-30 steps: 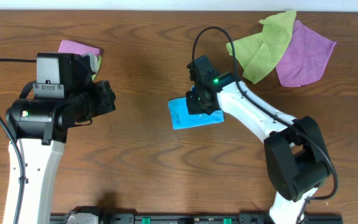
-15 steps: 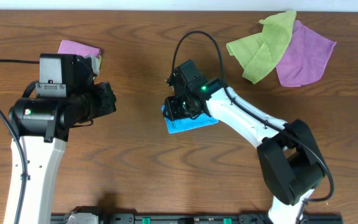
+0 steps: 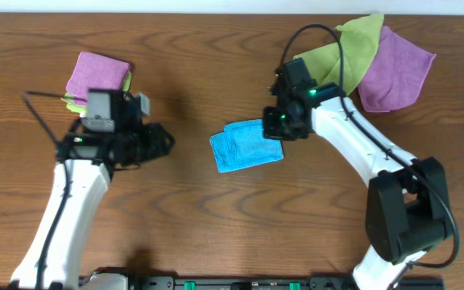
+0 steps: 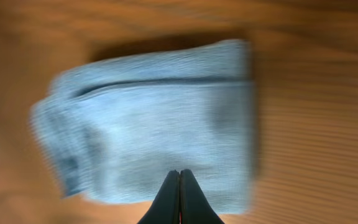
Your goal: Fold the cloth
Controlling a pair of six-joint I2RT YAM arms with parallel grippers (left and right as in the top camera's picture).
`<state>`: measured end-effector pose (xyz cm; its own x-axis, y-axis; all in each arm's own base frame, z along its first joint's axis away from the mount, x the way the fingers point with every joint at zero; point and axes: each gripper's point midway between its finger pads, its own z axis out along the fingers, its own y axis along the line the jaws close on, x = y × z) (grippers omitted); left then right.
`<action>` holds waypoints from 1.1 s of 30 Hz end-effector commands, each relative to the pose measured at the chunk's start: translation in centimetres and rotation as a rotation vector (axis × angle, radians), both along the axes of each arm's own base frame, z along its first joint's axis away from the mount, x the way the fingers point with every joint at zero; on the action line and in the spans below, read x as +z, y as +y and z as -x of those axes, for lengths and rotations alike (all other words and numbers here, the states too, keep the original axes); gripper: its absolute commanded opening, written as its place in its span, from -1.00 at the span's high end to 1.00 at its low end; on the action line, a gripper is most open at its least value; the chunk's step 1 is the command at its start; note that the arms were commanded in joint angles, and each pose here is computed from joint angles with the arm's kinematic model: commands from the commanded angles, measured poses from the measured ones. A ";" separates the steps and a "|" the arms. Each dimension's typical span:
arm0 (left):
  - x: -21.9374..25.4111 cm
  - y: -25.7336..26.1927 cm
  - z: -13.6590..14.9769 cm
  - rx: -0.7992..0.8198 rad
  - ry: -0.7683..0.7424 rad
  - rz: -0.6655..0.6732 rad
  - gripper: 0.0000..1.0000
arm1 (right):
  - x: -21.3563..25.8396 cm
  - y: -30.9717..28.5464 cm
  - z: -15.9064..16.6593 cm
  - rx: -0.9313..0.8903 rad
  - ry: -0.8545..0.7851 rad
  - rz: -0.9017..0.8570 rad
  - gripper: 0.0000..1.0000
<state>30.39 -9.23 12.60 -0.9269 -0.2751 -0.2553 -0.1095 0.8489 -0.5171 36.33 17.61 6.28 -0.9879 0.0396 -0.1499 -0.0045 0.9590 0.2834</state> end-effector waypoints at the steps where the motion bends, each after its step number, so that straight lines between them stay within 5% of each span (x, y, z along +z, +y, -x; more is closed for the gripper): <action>1: -2.3 -2.1 0.9 0.007 0.081 0.145 0.02 | 0.6 -3.1 -1.4 -0.083 -0.050 0.103 0.97; 9: -5.9 -7.8 -0.6 -0.038 0.107 0.217 -0.39 | -0.7 -5.9 -1.8 -0.167 -0.025 0.160 0.97; 33: -8.9 -10.1 -2.1 0.031 0.155 0.248 -0.57 | -4.0 2.3 -0.7 -0.024 0.039 -0.024 0.97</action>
